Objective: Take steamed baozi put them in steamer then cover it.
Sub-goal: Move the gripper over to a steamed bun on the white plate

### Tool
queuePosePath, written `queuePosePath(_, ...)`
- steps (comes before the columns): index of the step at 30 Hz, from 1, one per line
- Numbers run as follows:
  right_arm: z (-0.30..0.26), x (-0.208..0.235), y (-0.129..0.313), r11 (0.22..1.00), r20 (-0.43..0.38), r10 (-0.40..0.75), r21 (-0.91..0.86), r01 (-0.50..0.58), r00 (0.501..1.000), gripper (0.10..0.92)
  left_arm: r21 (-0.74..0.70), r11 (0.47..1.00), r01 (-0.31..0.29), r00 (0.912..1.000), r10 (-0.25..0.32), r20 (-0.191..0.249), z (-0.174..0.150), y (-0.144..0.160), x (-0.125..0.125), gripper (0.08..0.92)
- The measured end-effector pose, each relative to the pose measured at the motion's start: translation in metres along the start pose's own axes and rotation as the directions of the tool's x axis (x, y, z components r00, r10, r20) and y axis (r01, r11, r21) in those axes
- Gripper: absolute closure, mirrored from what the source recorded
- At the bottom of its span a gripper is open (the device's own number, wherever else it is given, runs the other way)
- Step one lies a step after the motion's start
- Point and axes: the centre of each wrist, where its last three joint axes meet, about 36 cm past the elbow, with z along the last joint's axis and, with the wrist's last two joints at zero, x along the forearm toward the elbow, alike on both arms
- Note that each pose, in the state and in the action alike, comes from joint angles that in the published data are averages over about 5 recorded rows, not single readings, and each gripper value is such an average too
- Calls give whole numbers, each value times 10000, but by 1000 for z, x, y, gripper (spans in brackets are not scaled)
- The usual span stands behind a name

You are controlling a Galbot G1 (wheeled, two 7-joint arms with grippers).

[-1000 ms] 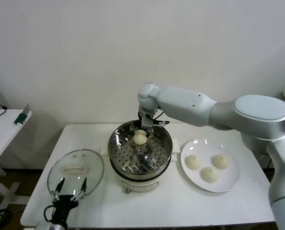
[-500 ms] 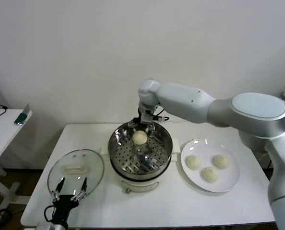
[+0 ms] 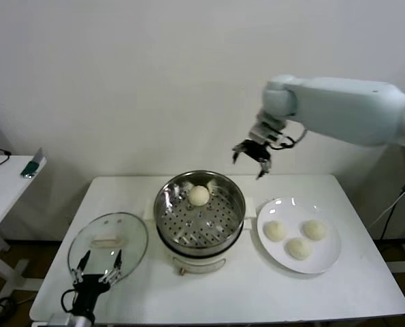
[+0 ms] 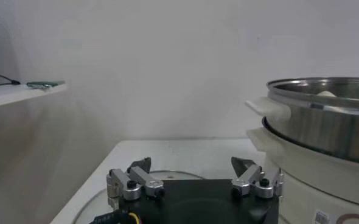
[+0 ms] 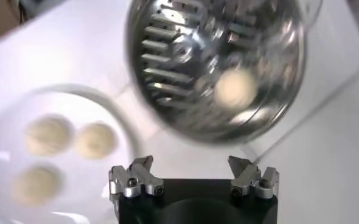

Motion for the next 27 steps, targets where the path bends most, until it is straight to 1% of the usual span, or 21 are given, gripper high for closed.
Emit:
queuePosePath(5, 21, -27, 54, 9752, 82, 25, -2212, -6, 10000, 200, 39, 10000, -24, 10000, 24, 43, -1, -2, -2, 177)
queuePosePath(11, 27, -73, 90, 9228, 47, -123, -3850, 131, 9999, 200, 24, 10000, 33, 10000, -34, 41, -1, 0, 0, 177)
queuePosePath(18, 29, -121, 103, 8827, -190, -287, -4696, 164, 9994, 200, 7, 10000, 80, 10000, -80, 18, 0, 1, 3, 177)
queuePosePath(27, 25, -169, 103, 8552, -446, -401, -5182, 112, 9982, 200, -12, 10000, 85, 10000, -85, -16, 2, 0, 3, 177)
